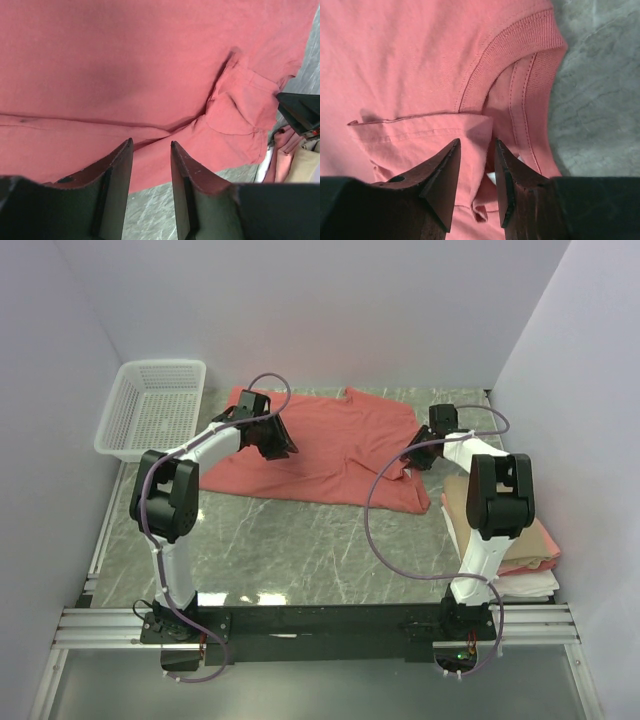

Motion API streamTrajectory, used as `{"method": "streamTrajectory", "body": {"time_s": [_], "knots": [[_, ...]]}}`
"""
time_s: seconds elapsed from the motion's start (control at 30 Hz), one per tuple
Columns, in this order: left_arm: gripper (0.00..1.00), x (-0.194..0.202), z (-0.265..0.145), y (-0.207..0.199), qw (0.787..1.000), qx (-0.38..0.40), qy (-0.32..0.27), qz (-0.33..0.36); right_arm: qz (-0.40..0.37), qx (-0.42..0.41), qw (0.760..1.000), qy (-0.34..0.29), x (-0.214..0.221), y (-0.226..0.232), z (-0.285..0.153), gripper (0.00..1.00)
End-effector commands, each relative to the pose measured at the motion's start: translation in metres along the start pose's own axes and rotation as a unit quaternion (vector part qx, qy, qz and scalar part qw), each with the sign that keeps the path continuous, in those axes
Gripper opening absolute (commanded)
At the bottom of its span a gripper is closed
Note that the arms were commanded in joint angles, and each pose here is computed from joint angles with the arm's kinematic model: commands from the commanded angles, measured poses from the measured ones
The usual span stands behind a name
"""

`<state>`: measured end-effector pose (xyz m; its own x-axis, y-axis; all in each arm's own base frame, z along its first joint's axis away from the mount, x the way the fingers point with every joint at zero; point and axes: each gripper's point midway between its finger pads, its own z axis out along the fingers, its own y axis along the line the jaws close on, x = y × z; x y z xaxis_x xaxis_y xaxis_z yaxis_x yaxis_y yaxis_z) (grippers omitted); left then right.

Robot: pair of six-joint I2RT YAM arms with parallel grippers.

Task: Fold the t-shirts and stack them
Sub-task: Fold the tshirt

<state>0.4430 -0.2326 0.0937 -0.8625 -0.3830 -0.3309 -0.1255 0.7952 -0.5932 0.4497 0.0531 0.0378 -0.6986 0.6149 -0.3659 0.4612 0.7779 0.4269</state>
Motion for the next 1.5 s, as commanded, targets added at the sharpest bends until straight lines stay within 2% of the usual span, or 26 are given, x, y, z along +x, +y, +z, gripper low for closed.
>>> {"method": "streamTrajectory", "body": {"time_s": [0.0,0.13,0.23,0.27,0.3,0.47,0.83,0.93,1.2,1.37,1.47], "knots": [[0.41,-0.017,-0.006,-0.028,0.999,0.037,-0.023,0.011,0.01,-0.016,1.0,-0.003,-0.002,0.006,0.006,0.41],[0.41,-0.017,-0.008,-0.031,0.999,0.04,-0.023,0.011,0.011,-0.019,1.0,-0.006,-0.003,0.008,0.01,0.36],[0.4,-0.018,-0.011,-0.032,0.999,0.042,-0.026,0.012,0.006,-0.02,1.0,-0.015,-0.013,0.012,0.01,0.22],[0.4,-0.018,-0.011,-0.032,0.999,0.042,-0.025,0.011,0.002,-0.022,1.0,-0.016,-0.014,0.014,0.011,0.13],[0.41,-0.016,-0.011,-0.032,0.999,0.043,-0.024,0.012,-0.005,-0.026,0.999,-0.021,-0.018,0.017,0.01,0.09],[0.4,-0.012,-0.014,-0.032,0.999,0.041,-0.024,0.013,-0.038,-0.072,0.996,-0.04,-0.035,0.042,0.002,0.0],[0.4,-0.005,-0.016,-0.025,0.999,0.034,-0.02,0.014,-0.177,-0.147,0.966,-0.121,-0.034,0.098,-0.035,0.0],[0.4,-0.005,-0.017,-0.023,0.999,0.03,-0.021,0.016,-0.211,-0.128,0.957,-0.151,-0.031,0.104,-0.04,0.0],[0.4,-0.004,-0.019,-0.02,0.999,0.022,-0.021,0.02,-0.189,-0.09,0.961,-0.182,-0.037,0.086,-0.035,0.0],[0.4,-0.002,-0.019,-0.017,0.999,0.019,-0.02,0.019,-0.154,-0.045,0.973,-0.167,-0.039,0.068,-0.02,0.0],[0.4,-0.001,-0.021,-0.017,0.999,0.018,-0.019,0.021,-0.14,0.001,0.981,-0.137,-0.038,0.055,-0.01,0.0]]}}
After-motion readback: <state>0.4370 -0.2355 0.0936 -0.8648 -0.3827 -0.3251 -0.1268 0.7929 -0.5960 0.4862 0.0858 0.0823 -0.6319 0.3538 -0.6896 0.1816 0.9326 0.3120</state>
